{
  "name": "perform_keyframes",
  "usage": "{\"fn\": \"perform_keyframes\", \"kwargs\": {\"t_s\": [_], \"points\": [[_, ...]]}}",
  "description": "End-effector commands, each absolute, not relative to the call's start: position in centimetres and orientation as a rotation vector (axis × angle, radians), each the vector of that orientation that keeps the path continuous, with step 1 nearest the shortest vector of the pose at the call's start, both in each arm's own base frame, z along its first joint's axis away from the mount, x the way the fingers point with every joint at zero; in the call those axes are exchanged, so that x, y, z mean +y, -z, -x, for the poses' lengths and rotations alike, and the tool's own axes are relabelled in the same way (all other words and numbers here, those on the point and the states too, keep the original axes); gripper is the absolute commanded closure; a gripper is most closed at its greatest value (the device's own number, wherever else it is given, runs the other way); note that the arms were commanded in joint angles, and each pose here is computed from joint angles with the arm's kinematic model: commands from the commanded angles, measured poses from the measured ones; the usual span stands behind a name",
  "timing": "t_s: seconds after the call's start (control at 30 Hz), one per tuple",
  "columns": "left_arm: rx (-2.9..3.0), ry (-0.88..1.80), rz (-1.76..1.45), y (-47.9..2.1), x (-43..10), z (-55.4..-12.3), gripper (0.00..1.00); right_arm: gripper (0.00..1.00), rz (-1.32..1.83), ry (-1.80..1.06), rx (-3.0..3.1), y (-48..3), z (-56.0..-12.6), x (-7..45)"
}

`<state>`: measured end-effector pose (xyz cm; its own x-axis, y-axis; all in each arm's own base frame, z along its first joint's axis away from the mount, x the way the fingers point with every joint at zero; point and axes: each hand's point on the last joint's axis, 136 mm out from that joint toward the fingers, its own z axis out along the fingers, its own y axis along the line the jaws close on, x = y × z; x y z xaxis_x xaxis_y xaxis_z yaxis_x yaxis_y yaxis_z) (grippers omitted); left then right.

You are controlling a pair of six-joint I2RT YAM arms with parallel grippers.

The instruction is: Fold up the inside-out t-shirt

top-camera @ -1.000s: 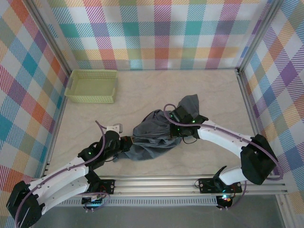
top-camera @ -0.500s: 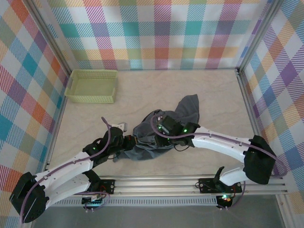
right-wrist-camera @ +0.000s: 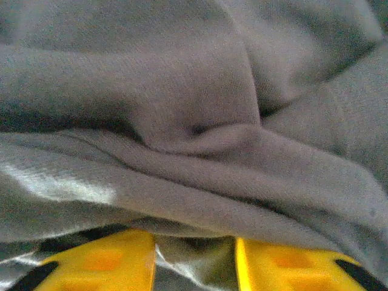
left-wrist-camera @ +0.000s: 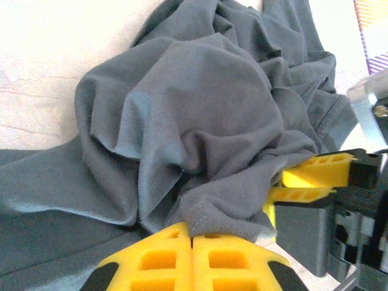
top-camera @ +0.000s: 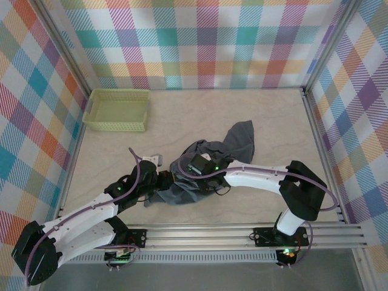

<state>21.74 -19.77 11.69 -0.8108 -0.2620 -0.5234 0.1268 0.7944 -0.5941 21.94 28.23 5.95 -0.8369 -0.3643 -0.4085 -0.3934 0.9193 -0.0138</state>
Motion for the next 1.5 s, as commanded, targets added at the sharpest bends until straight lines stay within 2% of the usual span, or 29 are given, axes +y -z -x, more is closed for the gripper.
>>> {"fn": "perform_keyframes", "kwargs": {"t_s": [0.0, 0.07, 0.13, 0.43, 0.63, 0.67, 0.73, 0.8, 0.87, 0.97, 1.13, 1.3, 1.47], "points": [[2.339, 0.807, 0.117, -13.2, -19.0, -22.3, 1.0, 0.76, 0.518, -0.027, 2.616, -6.8, -23.5, 27.7], [2.341, 0.753, 0.136, -13.3, -18.2, -22.5, 1.0, 0.93, 0.521, -0.01, 2.604, -7.0, -23.4, 27.0], [2.354, 0.678, 0.177, -13.1, -16.9, -22.8, 1.0, 1.0, 0.534, -0.03, 2.58, -7.7, -23.1, 26.5], [2.469, 0.545, 0.322, -11.4, -14.5, -25.2, 1.0, 1.0, 0.601, -0.288, 2.34, -13.5, -21.1, 24.5], [2.628, 0.28, 0.32, -9.2, -12.7, -25.7, 1.0, 1.0, 0.509, -0.346, 2.317, -13.6, -21.1, 23.6], [2.65, 0.24, 0.307, -8.8, -12.4, -25.5, 0.96, 1.0, 0.498, -0.345, 2.328, -13.3, -21.2, 23.5], [2.68, 0.186, 0.27, -8.6, -12.2, -25.0, 0.79, 1.0, 0.496, -0.362, 2.338, -12.8, -21.1, 23.7], [2.682, 0.145, 0.217, -9.1, -12.3, -24.3, 0.66, 1.0, 0.51, -0.402, 2.345, -12.6, -20.9, 24.5], [2.657, 0.111, 0.178, -10.4, -12.6, -23.5, 0.6, 1.0, 0.527, -0.448, 2.345, -12.7, -20.8, 25.3], [2.586, 0.159, 0.126, -13.1, -14.2, -22.2, 0.55, 1.0, 0.552, -0.508, 2.326, -13.2, -20.6, 26.4], [2.559, 0.437, -0.004, -15.4, -21.2, -20.6, 0.54, 1.0, 0.588, -0.576, 2.285, -14.3, -20.3, 27.7], [2.563, 0.637, -0.013, -15.5, -26.5, -20.1, 0.59, 1.0, 0.607, -0.601, 2.256, -15.2, -19.8, 28.3], [2.531, 0.73, 0.078, -15.4, -27.7, -19.5, 0.64, 1.0, 0.601, -0.595, 2.244, -15.8, -19.8, 28.2]]}}
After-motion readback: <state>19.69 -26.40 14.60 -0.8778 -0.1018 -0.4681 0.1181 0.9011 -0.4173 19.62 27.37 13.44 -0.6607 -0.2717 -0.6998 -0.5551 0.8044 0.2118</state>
